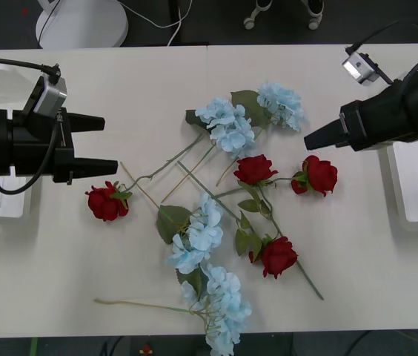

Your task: Put the red flowers into the right box and the blue flowers into the left box

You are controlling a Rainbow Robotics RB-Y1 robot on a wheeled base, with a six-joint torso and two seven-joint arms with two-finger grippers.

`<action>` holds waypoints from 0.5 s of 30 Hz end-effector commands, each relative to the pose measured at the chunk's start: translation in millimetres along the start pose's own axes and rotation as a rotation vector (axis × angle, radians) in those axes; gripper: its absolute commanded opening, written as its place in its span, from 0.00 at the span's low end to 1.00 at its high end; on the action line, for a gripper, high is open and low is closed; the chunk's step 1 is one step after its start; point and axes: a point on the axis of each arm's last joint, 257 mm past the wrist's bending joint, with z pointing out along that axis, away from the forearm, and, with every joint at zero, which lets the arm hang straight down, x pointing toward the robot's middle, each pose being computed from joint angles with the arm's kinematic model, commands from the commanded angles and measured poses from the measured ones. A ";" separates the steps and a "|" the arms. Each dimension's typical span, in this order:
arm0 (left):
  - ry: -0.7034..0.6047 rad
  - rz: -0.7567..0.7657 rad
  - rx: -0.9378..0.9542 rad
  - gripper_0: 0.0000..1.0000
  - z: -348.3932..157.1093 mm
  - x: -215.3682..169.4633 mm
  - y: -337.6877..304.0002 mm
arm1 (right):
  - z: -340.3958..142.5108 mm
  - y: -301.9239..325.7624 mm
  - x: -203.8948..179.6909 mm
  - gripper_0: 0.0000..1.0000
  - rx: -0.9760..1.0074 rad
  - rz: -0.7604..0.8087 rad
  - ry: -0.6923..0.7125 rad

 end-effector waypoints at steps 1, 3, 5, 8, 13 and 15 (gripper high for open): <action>0.055 -0.207 -0.107 1.00 -21.6 7.1 31.4 | -16.4 -5.9 -14.9 1.00 0.097 0.237 -0.028; 0.071 -0.263 -0.131 1.00 -22.5 10.9 36.7 | -16.0 -14.2 -12.2 1.00 0.137 0.353 -0.032; 0.094 -0.267 -0.169 1.00 -22.4 13.6 46.5 | -15.7 -20.7 -8.9 1.00 0.177 0.490 -0.040; 0.182 -0.186 -0.202 1.00 -18.9 23.3 57.6 | -10.5 -28.8 -3.4 1.00 0.219 0.716 -0.053; 0.341 -0.076 -0.230 1.00 -12.4 42.2 69.7 | 6.9 -45.6 2.1 1.00 0.293 1.028 -0.116; 0.381 -0.052 -0.238 1.00 -8.7 48.1 73.9 | 16.2 -52.8 5.9 1.00 0.327 1.090 -0.137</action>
